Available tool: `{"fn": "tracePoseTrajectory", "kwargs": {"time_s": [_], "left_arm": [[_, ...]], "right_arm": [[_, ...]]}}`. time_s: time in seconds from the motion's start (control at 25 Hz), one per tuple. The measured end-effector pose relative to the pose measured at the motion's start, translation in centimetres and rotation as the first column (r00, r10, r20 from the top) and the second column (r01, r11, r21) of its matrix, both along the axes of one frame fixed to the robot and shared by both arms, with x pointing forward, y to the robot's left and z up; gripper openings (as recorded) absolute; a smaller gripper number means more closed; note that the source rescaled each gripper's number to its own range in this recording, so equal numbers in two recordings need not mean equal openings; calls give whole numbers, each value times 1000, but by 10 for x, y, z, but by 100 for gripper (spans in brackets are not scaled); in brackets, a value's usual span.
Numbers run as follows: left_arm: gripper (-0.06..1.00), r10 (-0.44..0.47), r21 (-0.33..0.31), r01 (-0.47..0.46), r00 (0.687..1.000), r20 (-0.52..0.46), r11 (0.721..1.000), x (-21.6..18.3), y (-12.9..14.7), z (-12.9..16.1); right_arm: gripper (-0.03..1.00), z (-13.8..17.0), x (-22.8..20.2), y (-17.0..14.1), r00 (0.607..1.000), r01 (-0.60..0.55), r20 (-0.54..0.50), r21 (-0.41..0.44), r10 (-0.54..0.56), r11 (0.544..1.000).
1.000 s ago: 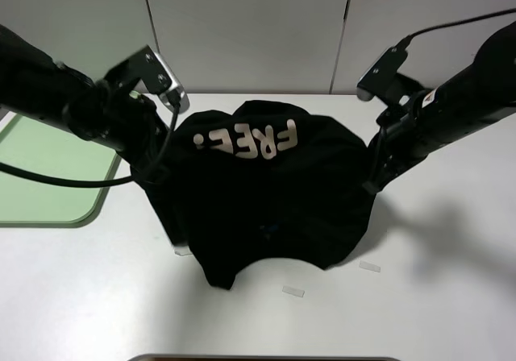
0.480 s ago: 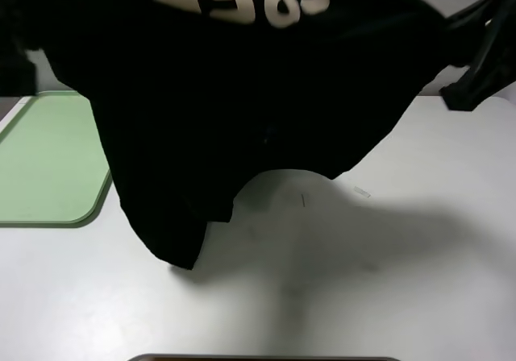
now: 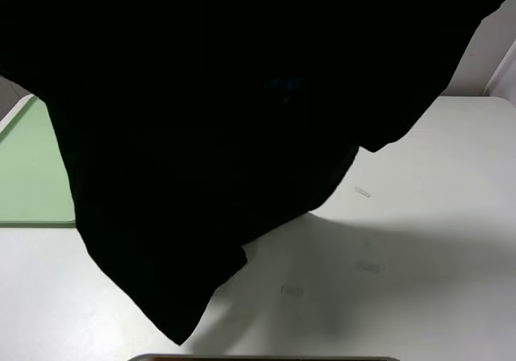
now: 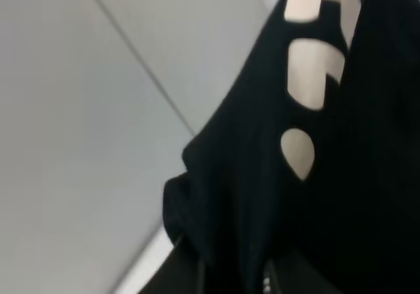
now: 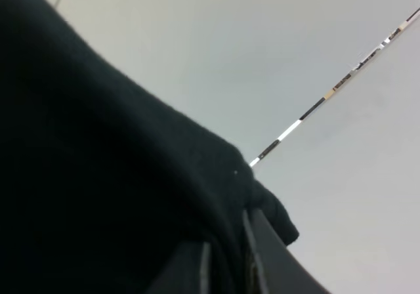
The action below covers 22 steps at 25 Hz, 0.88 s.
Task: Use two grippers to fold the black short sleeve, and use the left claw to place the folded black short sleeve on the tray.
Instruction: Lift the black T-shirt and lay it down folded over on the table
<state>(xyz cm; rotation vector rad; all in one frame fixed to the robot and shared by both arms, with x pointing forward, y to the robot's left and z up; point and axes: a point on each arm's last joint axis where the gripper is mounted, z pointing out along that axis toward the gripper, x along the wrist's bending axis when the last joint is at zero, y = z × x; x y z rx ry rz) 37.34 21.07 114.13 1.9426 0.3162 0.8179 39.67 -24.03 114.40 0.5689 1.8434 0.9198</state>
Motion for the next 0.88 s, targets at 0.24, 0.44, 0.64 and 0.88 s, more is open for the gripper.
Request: {"fn": "tracePoseTrajectory", "kwargs": {"time_s": [0.24, 0.44, 0.64, 0.88], "left_arm": [[4, 35, 58, -29, 994, -104, 998, 25, -6, -19], [4, 35, 57, -29, 993, -110, 998, 26, -7, -20], [4, 9, 36, -5, 996, -94, 999, 17, -6, -7], [4, -37, -30, 35, 998, -56, 999, -6, -2, 27]], "right_arm": [[3, 0, 7, 1, 999, 7, 45, -38, -6, 999], [3, 1, 8, 0, 997, 11, 71, -85, -5, 996], [3, 1, 8, -1, 997, 12, 76, -97, -5, 995], [3, 13, -6, -10, 990, 54, 130, -6, -53, 999]]}}
